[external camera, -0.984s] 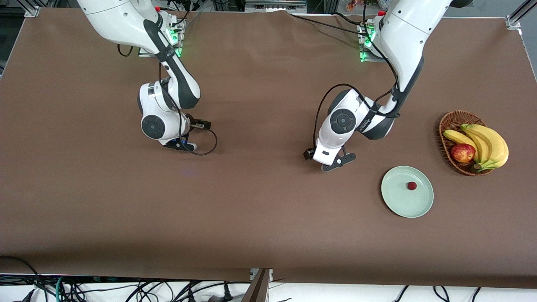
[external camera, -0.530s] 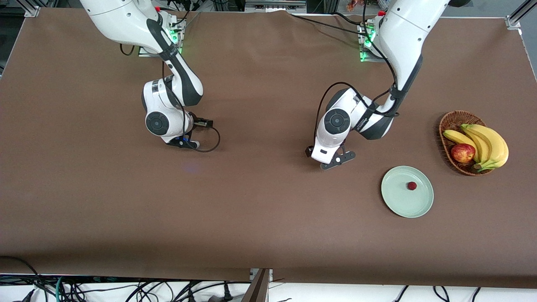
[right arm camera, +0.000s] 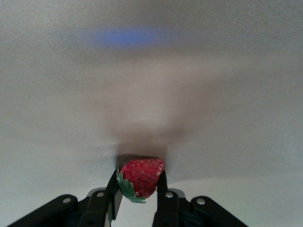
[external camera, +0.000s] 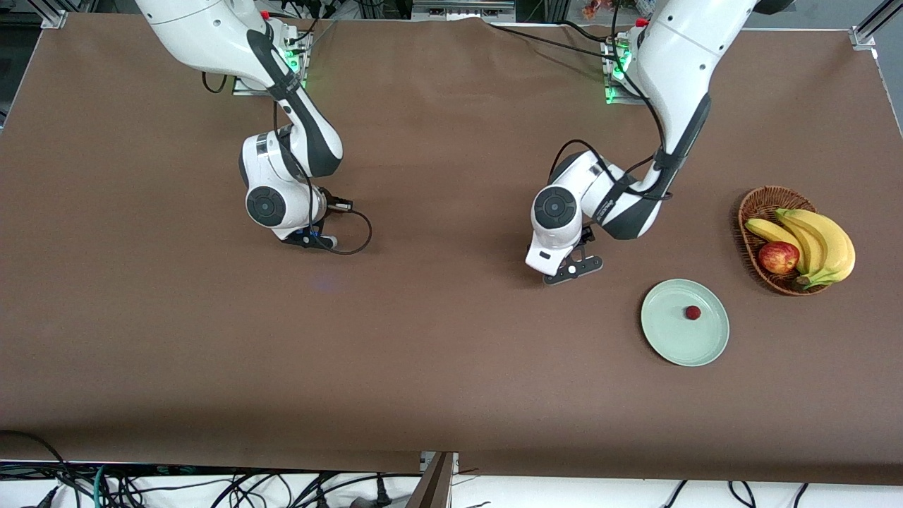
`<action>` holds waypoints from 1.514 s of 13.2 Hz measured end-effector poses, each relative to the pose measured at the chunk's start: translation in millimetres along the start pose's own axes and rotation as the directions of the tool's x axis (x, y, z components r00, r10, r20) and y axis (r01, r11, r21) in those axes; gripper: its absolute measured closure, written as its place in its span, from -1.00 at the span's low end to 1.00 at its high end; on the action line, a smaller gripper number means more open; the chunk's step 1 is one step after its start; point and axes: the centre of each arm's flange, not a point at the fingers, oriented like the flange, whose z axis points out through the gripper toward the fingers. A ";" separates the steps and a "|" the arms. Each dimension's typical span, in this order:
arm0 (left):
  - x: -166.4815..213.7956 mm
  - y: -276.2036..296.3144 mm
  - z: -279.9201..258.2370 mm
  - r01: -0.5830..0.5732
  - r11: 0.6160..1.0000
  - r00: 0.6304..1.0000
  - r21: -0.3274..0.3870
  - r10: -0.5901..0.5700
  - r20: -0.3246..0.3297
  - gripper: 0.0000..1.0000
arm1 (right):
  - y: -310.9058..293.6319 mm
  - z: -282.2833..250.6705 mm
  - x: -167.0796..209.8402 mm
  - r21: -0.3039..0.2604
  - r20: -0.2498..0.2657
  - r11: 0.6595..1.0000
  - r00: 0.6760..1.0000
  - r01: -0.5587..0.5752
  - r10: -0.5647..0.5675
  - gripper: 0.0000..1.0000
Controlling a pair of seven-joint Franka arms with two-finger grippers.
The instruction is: Collect all strawberries into plate
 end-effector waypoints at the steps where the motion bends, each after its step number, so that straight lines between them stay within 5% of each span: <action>1: -0.6 2.1 7.0 -0.004 1.000 1.000 -0.003 0.004 0.002 -0.87 | -0.1 -0.5 0.2 0.001 -0.002 1.000 1.000 0.000 0.000 0.35; 6: 0.8 -0.2 0.4 -0.002 1.000 1.000 0.005 0.002 -0.001 0.23 | -19.2 -43.7 17.4 0.054 -0.102 0.998 0.995 0.017 -0.011 0.35; 7: 0.2 -0.9 -1.5 -0.002 1.000 1.000 0.013 0.002 0.002 0.31 | -27.0 -58.2 22.2 0.072 -0.128 0.997 0.992 0.009 0.001 0.35; 13: 7.3 -7.1 -20.4 0.013 1.000 1.000 0.011 -0.013 -0.013 0.36 | -130.5 -103.6 47.5 0.220 -0.190 0.969 0.969 -0.112 0.155 0.35; 20: 98.9 -116.4 -63.2 -0.123 0.992 0.992 -0.009 0.123 -0.028 0.36 | -261.7 -99.4 39.9 0.432 -0.265 0.890 0.923 -0.145 0.279 0.35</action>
